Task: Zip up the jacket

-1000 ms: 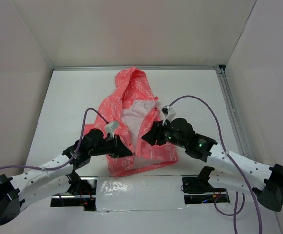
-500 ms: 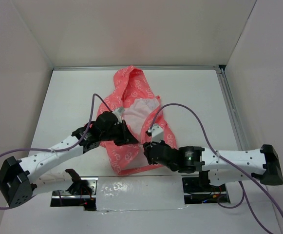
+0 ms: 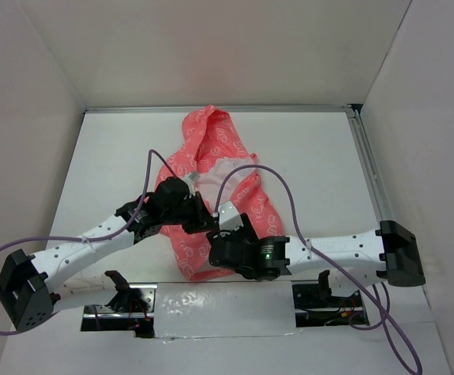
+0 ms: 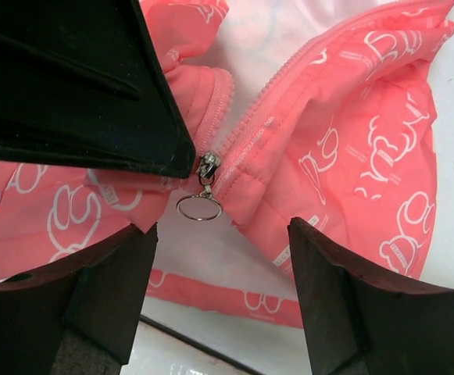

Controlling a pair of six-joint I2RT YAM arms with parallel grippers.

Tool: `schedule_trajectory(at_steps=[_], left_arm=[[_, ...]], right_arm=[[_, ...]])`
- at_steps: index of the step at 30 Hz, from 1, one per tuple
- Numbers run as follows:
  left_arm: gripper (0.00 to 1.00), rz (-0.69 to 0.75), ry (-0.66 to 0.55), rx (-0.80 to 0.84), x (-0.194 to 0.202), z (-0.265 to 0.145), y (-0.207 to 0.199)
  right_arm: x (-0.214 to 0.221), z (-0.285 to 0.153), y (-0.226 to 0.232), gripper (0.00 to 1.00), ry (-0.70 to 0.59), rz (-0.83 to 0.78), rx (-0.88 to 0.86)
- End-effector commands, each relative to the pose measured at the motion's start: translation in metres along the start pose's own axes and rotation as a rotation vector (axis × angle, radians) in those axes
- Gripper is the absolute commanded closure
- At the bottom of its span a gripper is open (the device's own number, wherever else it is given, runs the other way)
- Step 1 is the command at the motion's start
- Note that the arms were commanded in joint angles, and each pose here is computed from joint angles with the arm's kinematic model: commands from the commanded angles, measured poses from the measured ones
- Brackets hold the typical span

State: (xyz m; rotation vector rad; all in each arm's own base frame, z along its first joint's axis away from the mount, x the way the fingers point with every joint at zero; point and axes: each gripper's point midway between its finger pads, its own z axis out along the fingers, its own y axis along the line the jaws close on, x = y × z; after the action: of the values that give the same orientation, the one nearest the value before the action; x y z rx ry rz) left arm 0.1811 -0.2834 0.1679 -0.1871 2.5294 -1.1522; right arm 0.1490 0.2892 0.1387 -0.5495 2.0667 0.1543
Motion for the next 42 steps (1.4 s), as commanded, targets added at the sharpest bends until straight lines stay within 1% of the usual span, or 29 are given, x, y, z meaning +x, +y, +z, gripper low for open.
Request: schedule_trajectory(at_steps=[1, 5, 7, 10, 15, 20, 22, 23, 24, 28, 31, 36, 42], left_arm=[[1.0, 0.01, -0.02, 0.07, -0.006, -0.009, -0.022], [1.0, 0.02, -0.013, 0.077, -0.004, -0.009, -0.022], [1.0, 0.023, -0.005, 0.08, -0.003, -0.009, -0.022], [1.0, 0.021, 0.005, 0.077, -0.001, -0.007, -0.02], [1.0, 0.019, -0.003, 0.071, -0.002, -0.007, -0.019], [1.0, 0.017, -0.016, 0.043, -0.005, -0.005, -0.014], [1.0, 0.021, -0.011, 0.044, -0.004, -0.003, -0.014], [1.0, 0.024, -0.005, 0.046, -0.004, -0.003, -0.015], [1.0, 0.03, -0.003, 0.049, -0.004, -0.003, -0.016], [1.0, 0.035, -0.001, 0.05, -0.004, -0.002, -0.017], [1.0, 0.049, -0.002, 0.057, -0.004, -0.002, -0.017], [1.0, 0.055, 0.007, 0.045, -0.001, 0.001, -0.011], [1.0, 0.062, 0.016, 0.025, 0.003, 0.004, -0.003]], right_arm=[[-0.031, -0.004, 0.001, 0.24, -0.089, 0.067, 0.042], [-0.039, -0.006, -0.028, 0.23, -0.144, 0.153, 0.225], [-0.041, -0.008, -0.036, 0.22, -0.157, 0.166, 0.268], [-0.042, -0.007, -0.039, 0.21, -0.172, 0.158, 0.295], [-0.041, -0.006, -0.043, 0.21, -0.16, 0.131, 0.317], [-0.032, -0.01, -0.06, 0.21, -0.14, 0.128, 0.395], [-0.022, -0.006, -0.058, 0.21, -0.115, 0.064, 0.377], [-0.023, -0.002, -0.048, 0.21, -0.122, 0.086, 0.342], [-0.02, 0.0, -0.047, 0.21, -0.108, 0.047, 0.326], [-0.02, 0.005, -0.039, 0.21, -0.121, 0.036, 0.275], [-0.03, 0.001, -0.045, 0.21, -0.147, 0.083, 0.282], [-0.039, -0.015, -0.069, 0.21, -0.183, 0.169, 0.326], [-0.05, -0.018, -0.074, 0.21, -0.188, 0.248, 0.277]])
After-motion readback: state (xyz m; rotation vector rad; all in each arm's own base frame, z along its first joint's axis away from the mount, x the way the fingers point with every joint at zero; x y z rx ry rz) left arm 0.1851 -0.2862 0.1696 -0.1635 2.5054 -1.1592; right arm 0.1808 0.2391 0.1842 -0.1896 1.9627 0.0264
